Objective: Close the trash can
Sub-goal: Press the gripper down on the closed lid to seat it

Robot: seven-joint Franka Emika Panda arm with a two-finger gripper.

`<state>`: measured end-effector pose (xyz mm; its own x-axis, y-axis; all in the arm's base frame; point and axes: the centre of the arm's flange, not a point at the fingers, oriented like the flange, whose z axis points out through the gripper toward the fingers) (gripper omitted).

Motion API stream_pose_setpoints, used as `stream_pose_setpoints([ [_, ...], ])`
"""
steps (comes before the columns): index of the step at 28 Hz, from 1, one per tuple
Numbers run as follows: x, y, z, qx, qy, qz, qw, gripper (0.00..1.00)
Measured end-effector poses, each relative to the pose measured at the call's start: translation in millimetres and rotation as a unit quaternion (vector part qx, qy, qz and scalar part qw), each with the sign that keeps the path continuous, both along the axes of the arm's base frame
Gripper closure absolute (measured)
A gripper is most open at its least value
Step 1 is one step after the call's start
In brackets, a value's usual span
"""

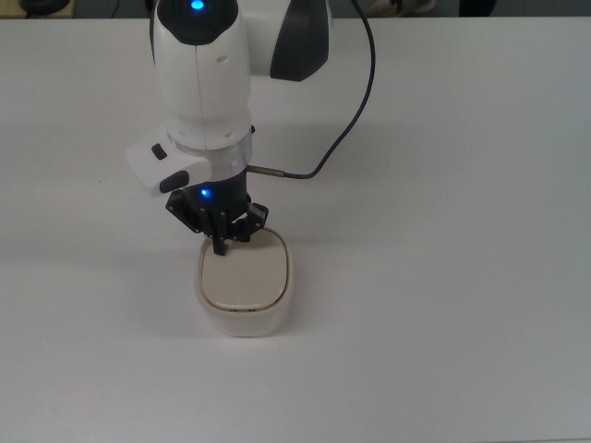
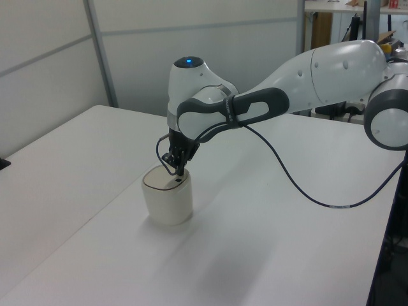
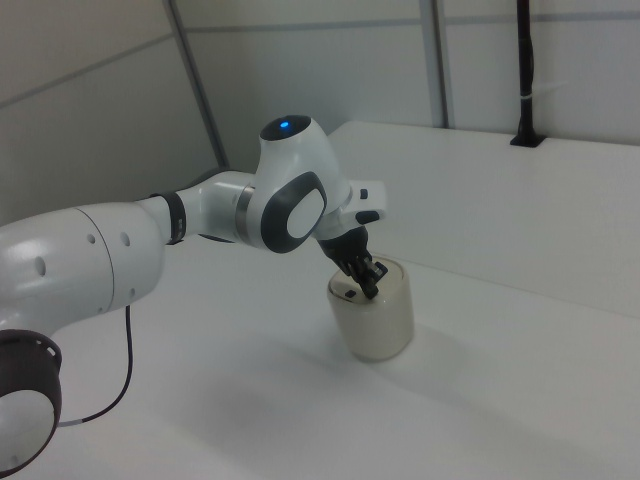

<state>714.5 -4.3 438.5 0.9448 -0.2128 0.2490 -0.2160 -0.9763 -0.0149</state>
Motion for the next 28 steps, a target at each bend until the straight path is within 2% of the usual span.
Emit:
stream_pose_setpoints([
  [6, 0.0, 4.9, -0.6, -0.017, 0.001, 0.011, 0.9998, 0.99],
  [20, 0.4, 7.7, -1.5, -0.028, 0.001, 0.018, 0.9995, 0.99],
  [23, 0.2, 6.1, -0.8, -0.022, 0.002, 0.014, 0.9997, 0.97],
  [28, -1.4, -7.3, 2.3, 0.006, 0.013, -0.008, 0.9999, 0.93],
])
